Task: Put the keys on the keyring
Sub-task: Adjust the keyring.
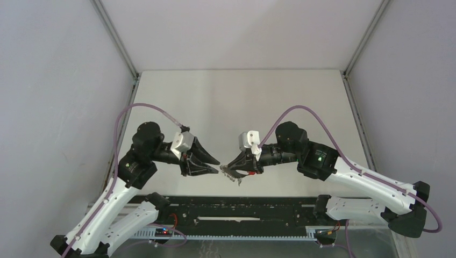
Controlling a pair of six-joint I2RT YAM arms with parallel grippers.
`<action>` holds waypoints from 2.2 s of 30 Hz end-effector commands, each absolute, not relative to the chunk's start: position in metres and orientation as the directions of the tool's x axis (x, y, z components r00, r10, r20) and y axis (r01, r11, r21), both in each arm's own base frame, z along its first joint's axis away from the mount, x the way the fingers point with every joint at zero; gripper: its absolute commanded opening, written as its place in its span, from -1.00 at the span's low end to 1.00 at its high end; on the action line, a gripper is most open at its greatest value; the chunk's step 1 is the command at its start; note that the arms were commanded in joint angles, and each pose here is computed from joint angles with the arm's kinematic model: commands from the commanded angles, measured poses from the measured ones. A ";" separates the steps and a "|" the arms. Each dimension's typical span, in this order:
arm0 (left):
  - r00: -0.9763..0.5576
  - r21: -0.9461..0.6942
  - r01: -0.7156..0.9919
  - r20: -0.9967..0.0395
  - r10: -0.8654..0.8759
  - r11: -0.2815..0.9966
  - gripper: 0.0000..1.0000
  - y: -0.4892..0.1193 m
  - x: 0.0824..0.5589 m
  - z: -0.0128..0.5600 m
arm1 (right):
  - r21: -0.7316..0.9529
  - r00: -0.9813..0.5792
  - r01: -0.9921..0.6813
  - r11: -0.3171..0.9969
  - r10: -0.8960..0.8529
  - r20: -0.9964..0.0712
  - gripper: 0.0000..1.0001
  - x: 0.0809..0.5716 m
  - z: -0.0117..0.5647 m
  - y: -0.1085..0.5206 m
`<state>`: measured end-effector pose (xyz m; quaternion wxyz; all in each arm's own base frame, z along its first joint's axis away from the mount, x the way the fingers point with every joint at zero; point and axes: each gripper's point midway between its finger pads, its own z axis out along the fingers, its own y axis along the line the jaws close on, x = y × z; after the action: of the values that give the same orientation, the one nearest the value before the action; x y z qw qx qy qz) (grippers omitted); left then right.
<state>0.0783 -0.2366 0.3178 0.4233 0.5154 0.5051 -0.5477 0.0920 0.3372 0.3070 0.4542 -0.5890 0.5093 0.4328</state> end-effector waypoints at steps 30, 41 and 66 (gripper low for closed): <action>0.893 0.894 0.449 -0.448 0.045 -0.014 0.17 -0.212 0.087 0.359 | 0.262 -0.271 -0.955 0.142 -0.052 -0.961 -1.00 0.133 0.355 0.355; 0.838 0.844 0.536 -0.535 0.109 0.022 -0.01 -0.220 0.104 0.345 | 0.217 -0.225 -0.940 0.265 0.001 -0.974 -1.00 0.141 0.365 0.359; 0.865 0.928 0.362 -0.370 0.340 0.089 -0.24 -0.222 0.149 0.329 | 0.221 -0.221 -0.940 0.261 0.029 -0.975 -1.00 0.131 0.373 0.361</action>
<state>0.1350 -0.2251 0.3230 0.6789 0.6885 0.2506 -0.0478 0.1380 0.3634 0.3278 0.4676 -0.3847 0.6548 0.4523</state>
